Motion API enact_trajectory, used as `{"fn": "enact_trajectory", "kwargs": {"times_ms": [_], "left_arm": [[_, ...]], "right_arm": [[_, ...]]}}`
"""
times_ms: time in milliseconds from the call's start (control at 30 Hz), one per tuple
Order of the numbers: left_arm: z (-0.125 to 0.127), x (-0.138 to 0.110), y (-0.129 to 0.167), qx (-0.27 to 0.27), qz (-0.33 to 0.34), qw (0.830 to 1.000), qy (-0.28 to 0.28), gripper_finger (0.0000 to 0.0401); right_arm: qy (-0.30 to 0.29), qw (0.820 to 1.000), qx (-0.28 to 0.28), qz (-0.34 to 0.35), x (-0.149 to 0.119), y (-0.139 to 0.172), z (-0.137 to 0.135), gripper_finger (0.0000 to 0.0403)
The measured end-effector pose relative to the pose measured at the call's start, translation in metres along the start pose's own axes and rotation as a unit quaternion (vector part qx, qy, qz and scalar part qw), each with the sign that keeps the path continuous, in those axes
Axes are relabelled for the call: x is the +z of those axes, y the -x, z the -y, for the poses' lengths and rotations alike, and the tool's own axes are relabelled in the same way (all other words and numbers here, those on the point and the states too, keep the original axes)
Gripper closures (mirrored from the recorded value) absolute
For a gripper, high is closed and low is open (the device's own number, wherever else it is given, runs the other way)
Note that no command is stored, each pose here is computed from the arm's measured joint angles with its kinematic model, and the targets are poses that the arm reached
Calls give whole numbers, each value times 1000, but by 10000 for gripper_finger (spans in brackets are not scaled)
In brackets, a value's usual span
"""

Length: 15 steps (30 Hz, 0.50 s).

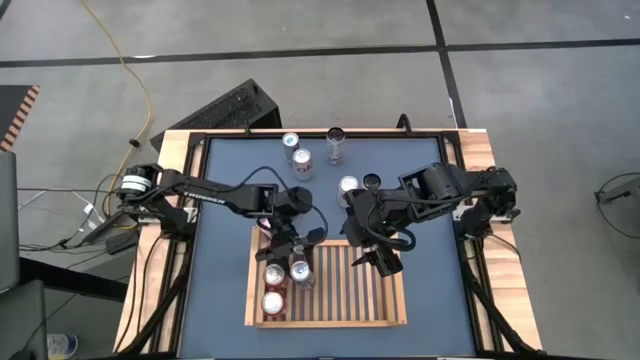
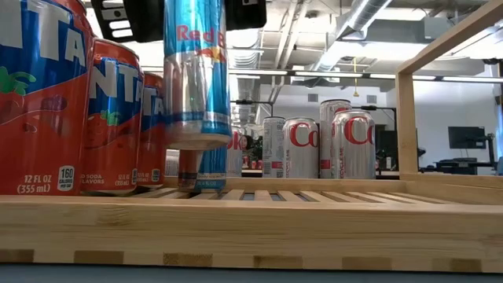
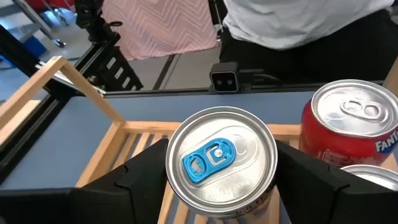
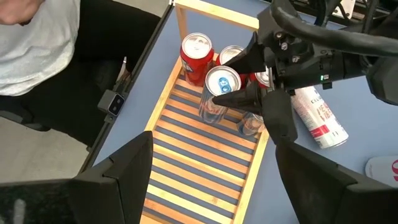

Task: Place canned beverage on shelf
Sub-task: Put the left blue soda can on the shelf aligned with the other blue soda can

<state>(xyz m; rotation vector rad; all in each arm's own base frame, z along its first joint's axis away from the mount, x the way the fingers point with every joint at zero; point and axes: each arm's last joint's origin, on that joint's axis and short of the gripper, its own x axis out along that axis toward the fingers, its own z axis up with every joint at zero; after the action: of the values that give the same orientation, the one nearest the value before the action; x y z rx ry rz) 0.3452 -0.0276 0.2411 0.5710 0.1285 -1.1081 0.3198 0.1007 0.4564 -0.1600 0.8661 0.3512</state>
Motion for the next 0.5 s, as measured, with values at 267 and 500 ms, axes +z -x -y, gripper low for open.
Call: {"fn": "enact_trajectory", "kwargs": {"times_ms": [267, 500], "left_arm": [[-3, 2, 6, -10, -12, 1000, -11, 160], [-4, -11, -3, -23, -8, 1000, 8, 160]], "right_arm": [[-1, 1000, -3, 0, 0, 0, 4, 94], [-3, 1000, -5, 0, 0, 0, 5, 94]]}}
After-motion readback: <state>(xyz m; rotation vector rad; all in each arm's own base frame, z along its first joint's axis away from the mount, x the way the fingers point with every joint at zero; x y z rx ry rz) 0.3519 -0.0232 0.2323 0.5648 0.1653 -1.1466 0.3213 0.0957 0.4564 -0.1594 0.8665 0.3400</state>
